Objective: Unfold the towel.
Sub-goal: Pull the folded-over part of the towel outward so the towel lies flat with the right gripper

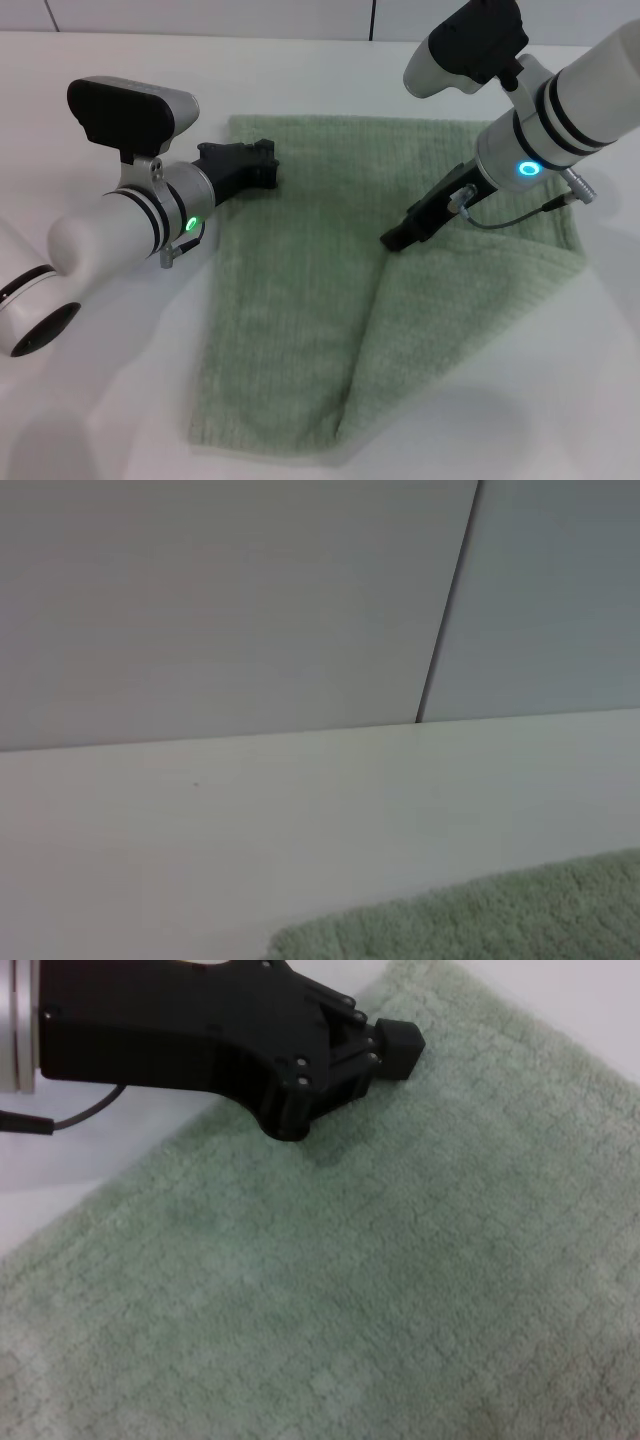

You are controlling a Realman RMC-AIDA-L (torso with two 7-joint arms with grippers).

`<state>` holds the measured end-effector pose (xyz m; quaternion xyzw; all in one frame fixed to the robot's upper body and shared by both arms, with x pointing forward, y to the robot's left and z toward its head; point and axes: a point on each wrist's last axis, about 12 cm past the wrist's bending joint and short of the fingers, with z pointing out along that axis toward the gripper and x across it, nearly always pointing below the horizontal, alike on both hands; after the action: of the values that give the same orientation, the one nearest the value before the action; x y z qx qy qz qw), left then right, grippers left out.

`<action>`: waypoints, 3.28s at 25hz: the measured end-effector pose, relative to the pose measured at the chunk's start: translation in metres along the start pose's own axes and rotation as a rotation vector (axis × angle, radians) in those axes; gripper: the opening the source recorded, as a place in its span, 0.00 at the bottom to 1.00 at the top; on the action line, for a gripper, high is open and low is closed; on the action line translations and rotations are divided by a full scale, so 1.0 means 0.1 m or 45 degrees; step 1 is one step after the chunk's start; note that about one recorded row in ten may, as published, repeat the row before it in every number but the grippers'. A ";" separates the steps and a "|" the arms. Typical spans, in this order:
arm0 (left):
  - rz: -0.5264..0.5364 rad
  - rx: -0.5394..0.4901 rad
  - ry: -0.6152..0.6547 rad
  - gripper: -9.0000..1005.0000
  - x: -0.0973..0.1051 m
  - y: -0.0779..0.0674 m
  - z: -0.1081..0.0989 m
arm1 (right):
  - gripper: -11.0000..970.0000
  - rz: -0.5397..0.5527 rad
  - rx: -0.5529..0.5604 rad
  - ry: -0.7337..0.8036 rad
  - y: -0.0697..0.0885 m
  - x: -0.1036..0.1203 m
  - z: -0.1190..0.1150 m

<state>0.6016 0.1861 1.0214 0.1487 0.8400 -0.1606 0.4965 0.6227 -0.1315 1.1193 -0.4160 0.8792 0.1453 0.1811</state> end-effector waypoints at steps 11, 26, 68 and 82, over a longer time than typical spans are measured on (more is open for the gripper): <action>0.000 0.001 -0.003 0.03 -0.01 0.00 0.00 | 0.41 -0.013 0.001 0.005 0.01 -0.03 -0.01; -0.006 -0.004 -0.002 0.04 0.00 0.02 -0.01 | 0.37 -0.035 -0.002 0.016 0.02 -0.06 -0.01; -0.008 0.002 -0.010 0.04 -0.01 0.01 -0.01 | 0.10 -0.055 -0.012 0.012 0.02 -0.08 -0.02; -0.015 0.000 -0.006 0.04 0.02 0.01 -0.02 | 0.03 -0.077 -0.007 -0.007 0.03 -0.12 -0.05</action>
<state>0.5993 0.1881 1.0208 0.1434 0.8397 -0.1638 0.4976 0.6264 -0.1235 1.1296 -0.4425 0.8653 0.1432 0.1868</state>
